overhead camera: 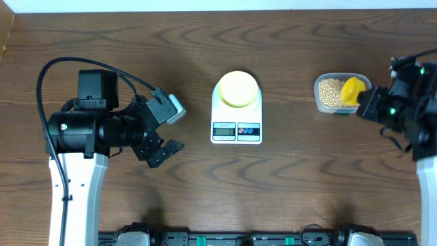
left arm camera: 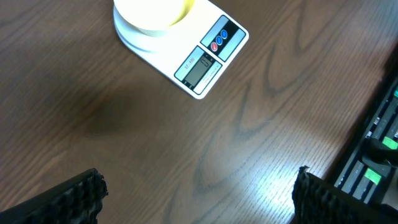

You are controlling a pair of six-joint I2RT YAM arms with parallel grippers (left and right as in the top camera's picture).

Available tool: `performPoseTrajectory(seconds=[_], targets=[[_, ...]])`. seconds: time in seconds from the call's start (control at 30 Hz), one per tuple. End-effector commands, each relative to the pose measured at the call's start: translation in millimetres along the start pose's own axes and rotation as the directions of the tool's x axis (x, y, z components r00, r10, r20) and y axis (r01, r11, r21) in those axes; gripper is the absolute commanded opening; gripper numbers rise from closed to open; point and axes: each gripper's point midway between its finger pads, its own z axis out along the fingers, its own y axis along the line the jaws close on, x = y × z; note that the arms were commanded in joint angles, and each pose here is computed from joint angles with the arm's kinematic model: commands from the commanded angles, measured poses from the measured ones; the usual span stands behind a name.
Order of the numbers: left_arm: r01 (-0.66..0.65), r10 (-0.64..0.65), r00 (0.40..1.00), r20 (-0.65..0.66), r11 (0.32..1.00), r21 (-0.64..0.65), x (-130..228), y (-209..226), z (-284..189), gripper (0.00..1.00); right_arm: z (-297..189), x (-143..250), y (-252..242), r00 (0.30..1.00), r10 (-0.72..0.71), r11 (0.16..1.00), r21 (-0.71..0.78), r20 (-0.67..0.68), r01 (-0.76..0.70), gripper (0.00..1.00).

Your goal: Scoop item into bowl and weigh 50g on scale

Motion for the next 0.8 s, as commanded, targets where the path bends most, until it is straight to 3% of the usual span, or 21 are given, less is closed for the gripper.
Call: performPoseTrajectory(seconds=[0.0, 0.2, 0.37, 0.53, 0.63, 0.77], targets=[[-0.015, 0.015, 1.000, 0.012, 1.000, 0.012, -1.6, -2.8, -0.3, 0.98, 1.2, -22.7, 1.2, 1.000, -0.013, 1.000, 0.023, -0.010, 0.013, 0.01], [-0.015, 0.015, 1.000, 0.012, 1.000, 0.012, -1.6, -2.8, -0.3, 0.98, 27.1, -39.7, 17.0, 0.990, -0.108, 0.993, 0.030, -0.092, 0.111, 0.01], [-0.015, 0.015, 1.000, 0.012, 1.000, 0.012, -1.6, -2.8, -0.3, 0.98, 29.9, -45.3, -24.1, 0.981, -0.164, 0.893, 0.406, -0.107, 0.194, 0.01], [-0.015, 0.015, 1.000, 0.012, 1.000, 0.012, -1.6, -2.8, -0.3, 0.98, 41.9, -40.0, -28.6, 0.966, -0.202, 0.838, 0.483, -0.160, 0.255, 0.01], [-0.015, 0.015, 1.000, 0.012, 1.000, 0.012, -1.6, -2.8, -0.3, 0.98, 51.3, -30.7, -42.0, 0.957, -0.180, 0.805, 0.525, -0.227, 0.276, 0.01], [-0.015, 0.015, 1.000, 0.012, 1.000, 0.012, -1.6, -2.8, -0.3, 0.98, 62.1, -17.2, -34.1, 0.978, -0.033, 0.857, 0.497, -0.207, 0.134, 0.01]])
